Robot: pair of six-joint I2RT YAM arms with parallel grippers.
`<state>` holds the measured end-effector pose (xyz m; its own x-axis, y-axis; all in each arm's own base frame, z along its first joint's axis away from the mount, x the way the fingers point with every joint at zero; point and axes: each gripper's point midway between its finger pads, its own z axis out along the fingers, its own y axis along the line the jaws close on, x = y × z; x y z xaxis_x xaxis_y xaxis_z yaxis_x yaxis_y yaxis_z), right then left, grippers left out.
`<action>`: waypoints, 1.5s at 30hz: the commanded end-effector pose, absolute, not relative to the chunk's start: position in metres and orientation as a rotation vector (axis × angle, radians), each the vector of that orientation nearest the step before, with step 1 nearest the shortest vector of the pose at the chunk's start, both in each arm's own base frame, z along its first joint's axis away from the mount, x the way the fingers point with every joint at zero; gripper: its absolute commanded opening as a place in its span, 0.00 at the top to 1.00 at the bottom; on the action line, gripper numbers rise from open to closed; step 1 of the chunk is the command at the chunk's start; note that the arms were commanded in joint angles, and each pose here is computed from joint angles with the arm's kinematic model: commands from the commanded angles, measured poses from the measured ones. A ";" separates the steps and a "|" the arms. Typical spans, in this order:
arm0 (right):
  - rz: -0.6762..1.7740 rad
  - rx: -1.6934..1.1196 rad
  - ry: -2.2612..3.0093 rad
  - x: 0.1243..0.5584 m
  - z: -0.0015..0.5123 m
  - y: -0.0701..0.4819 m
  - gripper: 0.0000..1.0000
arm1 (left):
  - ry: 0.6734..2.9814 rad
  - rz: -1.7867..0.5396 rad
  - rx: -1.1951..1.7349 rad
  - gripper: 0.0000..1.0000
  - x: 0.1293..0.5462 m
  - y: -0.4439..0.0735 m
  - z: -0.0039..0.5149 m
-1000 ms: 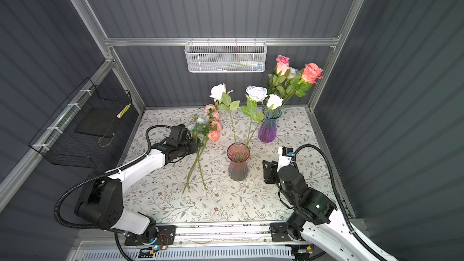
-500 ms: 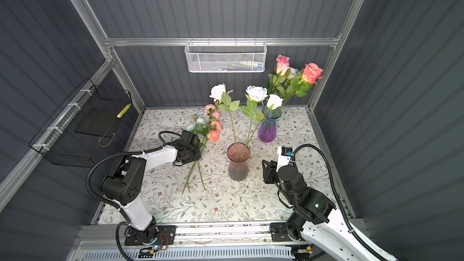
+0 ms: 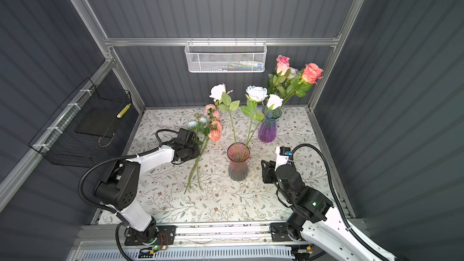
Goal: Arrange the flowers into the vase
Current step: 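Lift the pale blue flowers upright with the left gripper while the right reaches toward them, then grasp the pale blue flower stems with the right gripper above the left gripper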
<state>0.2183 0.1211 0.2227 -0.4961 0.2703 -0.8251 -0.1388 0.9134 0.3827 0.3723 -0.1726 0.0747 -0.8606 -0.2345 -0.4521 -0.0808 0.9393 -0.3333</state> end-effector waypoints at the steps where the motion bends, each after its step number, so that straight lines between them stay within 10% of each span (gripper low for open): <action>1: 0.511 0.100 2.017 0.220 0.227 0.122 0.59 | 2.502 -0.471 -0.207 1.00 0.371 -0.171 0.119; 15: 0.619 0.029 1.886 0.210 0.307 0.129 0.66 | 1.759 -0.828 0.227 1.00 0.284 -0.185 0.296; 25: 0.743 -0.289 1.761 0.199 0.401 0.210 0.51 | 1.518 -0.929 0.474 1.00 0.231 -0.218 0.395; 45: 0.903 -0.461 1.675 0.209 0.452 0.346 0.50 | 1.436 -1.113 0.587 1.00 0.198 -0.262 0.408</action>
<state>0.2085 0.3425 0.4277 -0.3332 0.0969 -0.9378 -0.6878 0.6554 0.3121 0.2028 -0.2616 0.3975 -0.2382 -0.2162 -0.9469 0.8411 0.4415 -0.3124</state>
